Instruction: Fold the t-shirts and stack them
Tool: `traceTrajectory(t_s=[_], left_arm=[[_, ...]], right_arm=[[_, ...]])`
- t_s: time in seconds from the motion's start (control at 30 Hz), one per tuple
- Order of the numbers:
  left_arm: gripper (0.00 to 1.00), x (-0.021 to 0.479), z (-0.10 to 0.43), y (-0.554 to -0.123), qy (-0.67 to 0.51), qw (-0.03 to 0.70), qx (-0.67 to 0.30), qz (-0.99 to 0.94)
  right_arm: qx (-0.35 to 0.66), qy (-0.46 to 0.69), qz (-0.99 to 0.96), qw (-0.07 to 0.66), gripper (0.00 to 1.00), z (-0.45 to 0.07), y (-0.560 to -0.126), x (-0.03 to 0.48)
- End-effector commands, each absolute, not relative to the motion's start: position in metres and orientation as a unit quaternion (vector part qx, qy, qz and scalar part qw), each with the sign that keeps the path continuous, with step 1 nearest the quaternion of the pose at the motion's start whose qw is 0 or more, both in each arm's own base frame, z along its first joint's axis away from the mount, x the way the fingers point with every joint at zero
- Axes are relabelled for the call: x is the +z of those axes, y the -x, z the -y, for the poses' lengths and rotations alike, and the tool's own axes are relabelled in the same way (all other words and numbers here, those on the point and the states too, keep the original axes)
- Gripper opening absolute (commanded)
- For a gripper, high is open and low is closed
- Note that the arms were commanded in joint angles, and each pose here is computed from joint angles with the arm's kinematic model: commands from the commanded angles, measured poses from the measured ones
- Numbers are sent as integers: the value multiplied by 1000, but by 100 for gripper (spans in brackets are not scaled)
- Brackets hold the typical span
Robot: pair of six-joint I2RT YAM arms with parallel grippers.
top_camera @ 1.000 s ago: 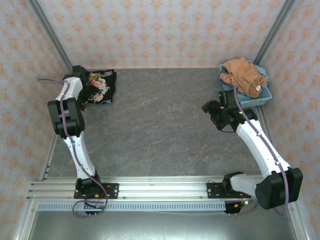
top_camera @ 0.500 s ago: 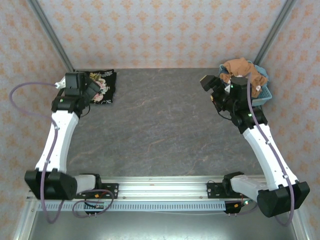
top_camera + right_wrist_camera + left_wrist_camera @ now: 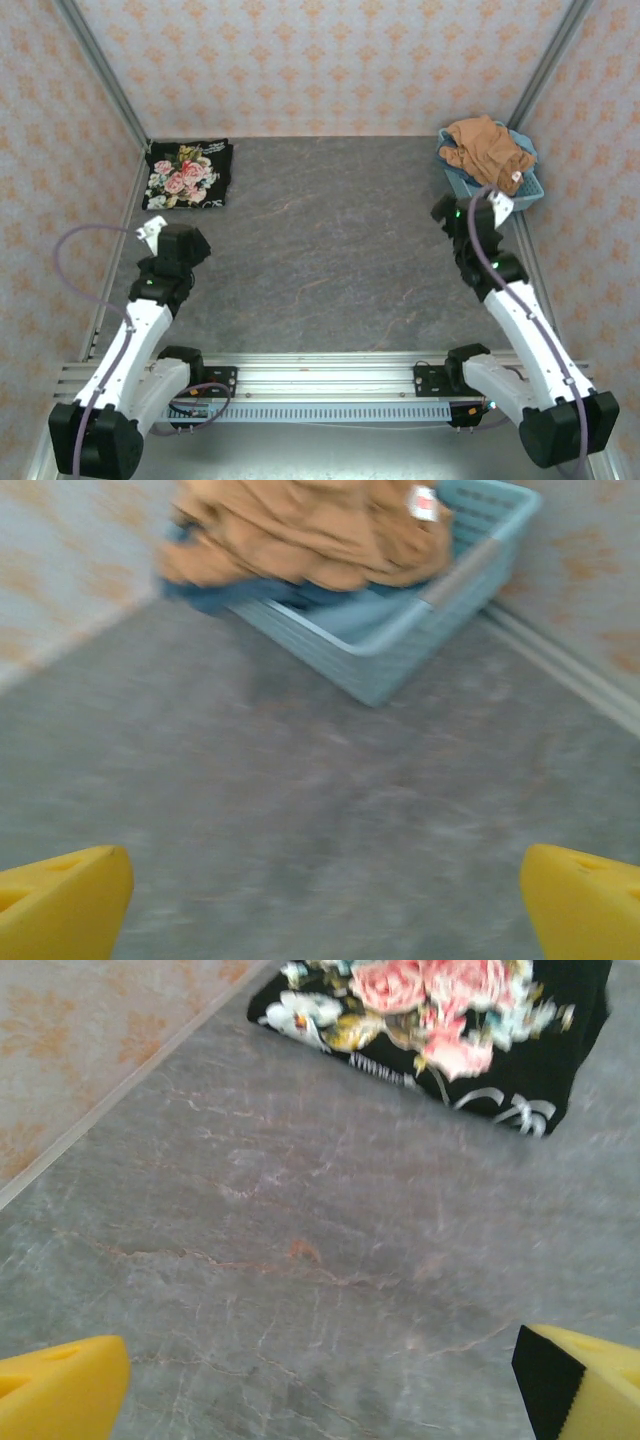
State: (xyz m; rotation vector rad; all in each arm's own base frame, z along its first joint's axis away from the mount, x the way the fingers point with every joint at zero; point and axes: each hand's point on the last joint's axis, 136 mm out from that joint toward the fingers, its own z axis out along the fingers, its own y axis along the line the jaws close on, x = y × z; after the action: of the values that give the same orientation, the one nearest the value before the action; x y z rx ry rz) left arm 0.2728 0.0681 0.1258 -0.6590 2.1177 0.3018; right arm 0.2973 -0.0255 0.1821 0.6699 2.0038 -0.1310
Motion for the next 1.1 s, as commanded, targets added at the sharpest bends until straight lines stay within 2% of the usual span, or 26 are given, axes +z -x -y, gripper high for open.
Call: traceTrajectory(t_s=[0.0, 0.2, 0.37, 0.47, 0.6, 0.67, 0.73, 1.07], left_arm=[[100, 148, -65, -315, 200, 512, 138, -824], [100, 117, -68, -351, 198, 513, 152, -821], [100, 115, -65, -384, 174, 525, 146, -820], [100, 107, -54, -389, 145, 524, 134, -828], [100, 104, -52, -376, 150, 581, 127, -790], [100, 101, -52, -379, 147, 568, 131, -799], [100, 97, -51, -380, 144, 551, 134, -811], [100, 99, -50, -381, 140, 555, 139, -808]], right_arm=[[-159, -236, -788, 547, 99, 52, -312, 189], [-149, -219, -801, 538, 99, 50, -332, 138], [-108, -211, -792, 562, 100, 50, -354, 123], [-102, -189, -793, 570, 100, 49, -369, 123], [-78, -183, -793, 576, 99, 49, -375, 99], [-77, -184, -781, 591, 100, 50, -378, 97], [-79, -181, -806, 559, 99, 49, -383, 92], [-83, -169, -806, 561, 99, 45, -386, 92]])
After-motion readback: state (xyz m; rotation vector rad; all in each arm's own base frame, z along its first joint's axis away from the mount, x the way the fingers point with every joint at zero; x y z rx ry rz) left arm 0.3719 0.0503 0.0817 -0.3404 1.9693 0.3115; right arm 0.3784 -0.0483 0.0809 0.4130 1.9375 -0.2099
